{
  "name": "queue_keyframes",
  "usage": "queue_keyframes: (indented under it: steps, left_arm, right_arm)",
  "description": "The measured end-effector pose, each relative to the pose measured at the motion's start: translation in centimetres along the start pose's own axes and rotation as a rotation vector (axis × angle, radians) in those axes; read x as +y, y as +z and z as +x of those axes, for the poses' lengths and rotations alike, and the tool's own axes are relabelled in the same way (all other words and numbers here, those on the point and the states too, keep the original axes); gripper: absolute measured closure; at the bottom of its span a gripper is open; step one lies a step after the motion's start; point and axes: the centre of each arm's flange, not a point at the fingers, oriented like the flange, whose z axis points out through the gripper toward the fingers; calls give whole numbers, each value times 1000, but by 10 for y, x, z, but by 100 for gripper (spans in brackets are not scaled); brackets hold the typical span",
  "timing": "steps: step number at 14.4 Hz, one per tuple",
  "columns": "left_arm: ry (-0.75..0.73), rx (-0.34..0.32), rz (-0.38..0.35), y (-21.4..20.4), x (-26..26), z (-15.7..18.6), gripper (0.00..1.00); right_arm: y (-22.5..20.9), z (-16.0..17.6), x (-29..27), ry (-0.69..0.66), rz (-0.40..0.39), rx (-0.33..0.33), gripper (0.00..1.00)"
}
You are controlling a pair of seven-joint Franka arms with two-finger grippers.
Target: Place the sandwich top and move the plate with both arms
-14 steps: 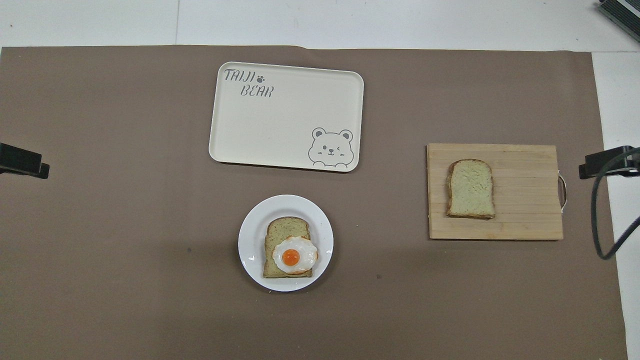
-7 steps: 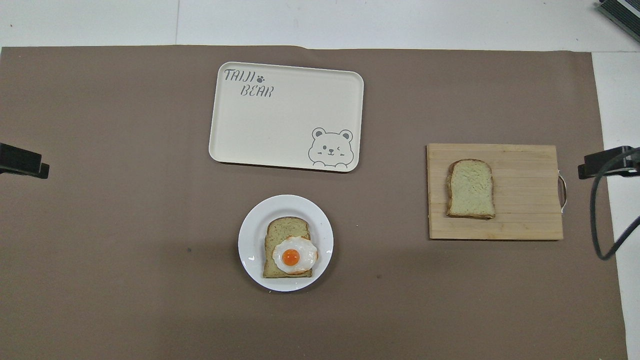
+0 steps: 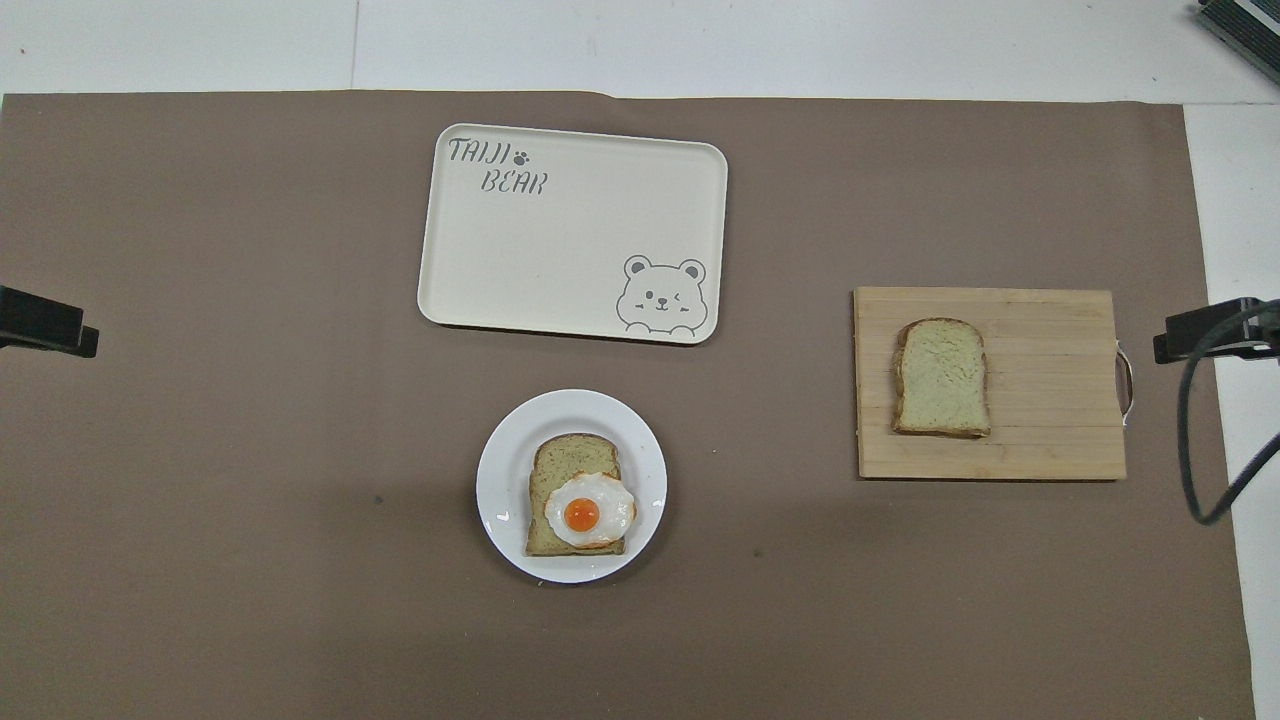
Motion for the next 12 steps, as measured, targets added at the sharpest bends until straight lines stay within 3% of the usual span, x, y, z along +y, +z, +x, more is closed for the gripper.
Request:
queue_keyframes:
  steps: [8, 12]
  left_arm:
    - [0, 0, 0, 0, 0, 0, 0]
    - [0, 0, 0, 0, 0, 0, 0]
  right_arm:
    - [7, -4, 0, -2, 2, 0, 0]
    - [31, 2, -4, -36, 2, 21, 0]
